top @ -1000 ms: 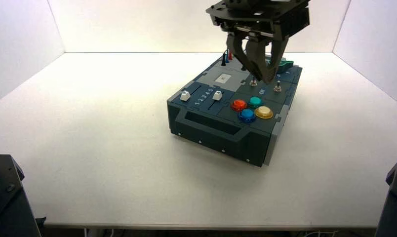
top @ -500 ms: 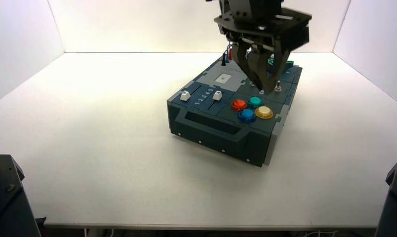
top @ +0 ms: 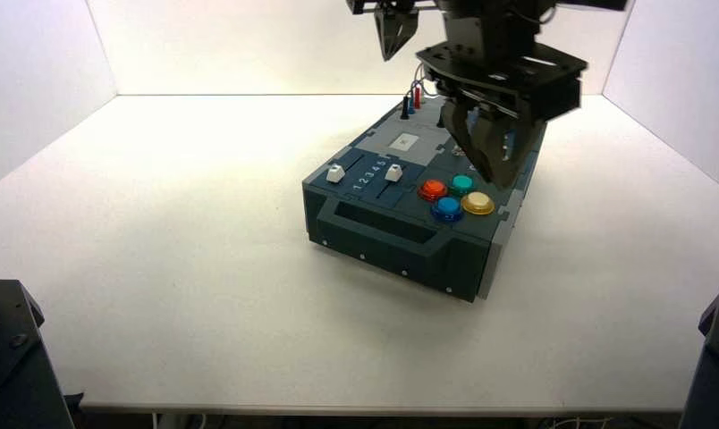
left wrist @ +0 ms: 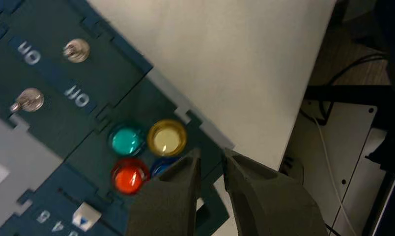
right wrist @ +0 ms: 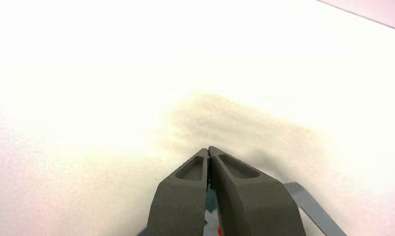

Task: Rotate the box clockwise.

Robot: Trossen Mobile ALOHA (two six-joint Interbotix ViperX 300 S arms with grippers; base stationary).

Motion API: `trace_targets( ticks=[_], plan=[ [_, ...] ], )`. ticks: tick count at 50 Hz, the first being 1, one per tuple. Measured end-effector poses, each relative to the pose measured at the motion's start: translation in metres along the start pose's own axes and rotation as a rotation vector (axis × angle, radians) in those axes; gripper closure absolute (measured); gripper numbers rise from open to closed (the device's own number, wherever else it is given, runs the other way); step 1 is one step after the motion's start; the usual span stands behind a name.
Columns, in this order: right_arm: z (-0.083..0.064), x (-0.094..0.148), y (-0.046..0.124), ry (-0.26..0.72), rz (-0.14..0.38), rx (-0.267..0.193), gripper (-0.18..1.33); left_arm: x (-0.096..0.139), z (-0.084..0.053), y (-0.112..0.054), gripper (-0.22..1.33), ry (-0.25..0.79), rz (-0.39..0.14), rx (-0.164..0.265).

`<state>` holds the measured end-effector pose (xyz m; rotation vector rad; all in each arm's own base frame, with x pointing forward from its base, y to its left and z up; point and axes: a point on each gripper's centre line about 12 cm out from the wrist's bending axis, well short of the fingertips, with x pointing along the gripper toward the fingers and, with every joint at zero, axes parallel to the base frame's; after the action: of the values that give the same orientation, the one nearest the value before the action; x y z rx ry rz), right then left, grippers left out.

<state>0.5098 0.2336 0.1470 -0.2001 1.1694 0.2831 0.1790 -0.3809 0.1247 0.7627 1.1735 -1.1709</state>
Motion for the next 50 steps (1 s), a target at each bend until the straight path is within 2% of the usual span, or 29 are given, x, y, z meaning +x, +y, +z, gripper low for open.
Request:
trace_targets(
  ticks=[25, 37, 50],
  plan=[
    [-0.011, 0.026, 0.002, 0.084, -0.008, -0.007, 1.29, 0.031, -0.008, 0.002, 0.6, 0.08, -0.007, 0.015],
    [-0.027, 0.053, 0.001, 0.164, -0.018, -0.007, 1.29, 0.032, -0.008, 0.002, 0.6, 0.084, -0.007, 0.016],
    [-0.032, 0.06, 0.0, 0.192, -0.021, -0.007, 1.29, 0.03, -0.004, 0.002, 0.6, 0.072, -0.005, 0.017]
  ],
)
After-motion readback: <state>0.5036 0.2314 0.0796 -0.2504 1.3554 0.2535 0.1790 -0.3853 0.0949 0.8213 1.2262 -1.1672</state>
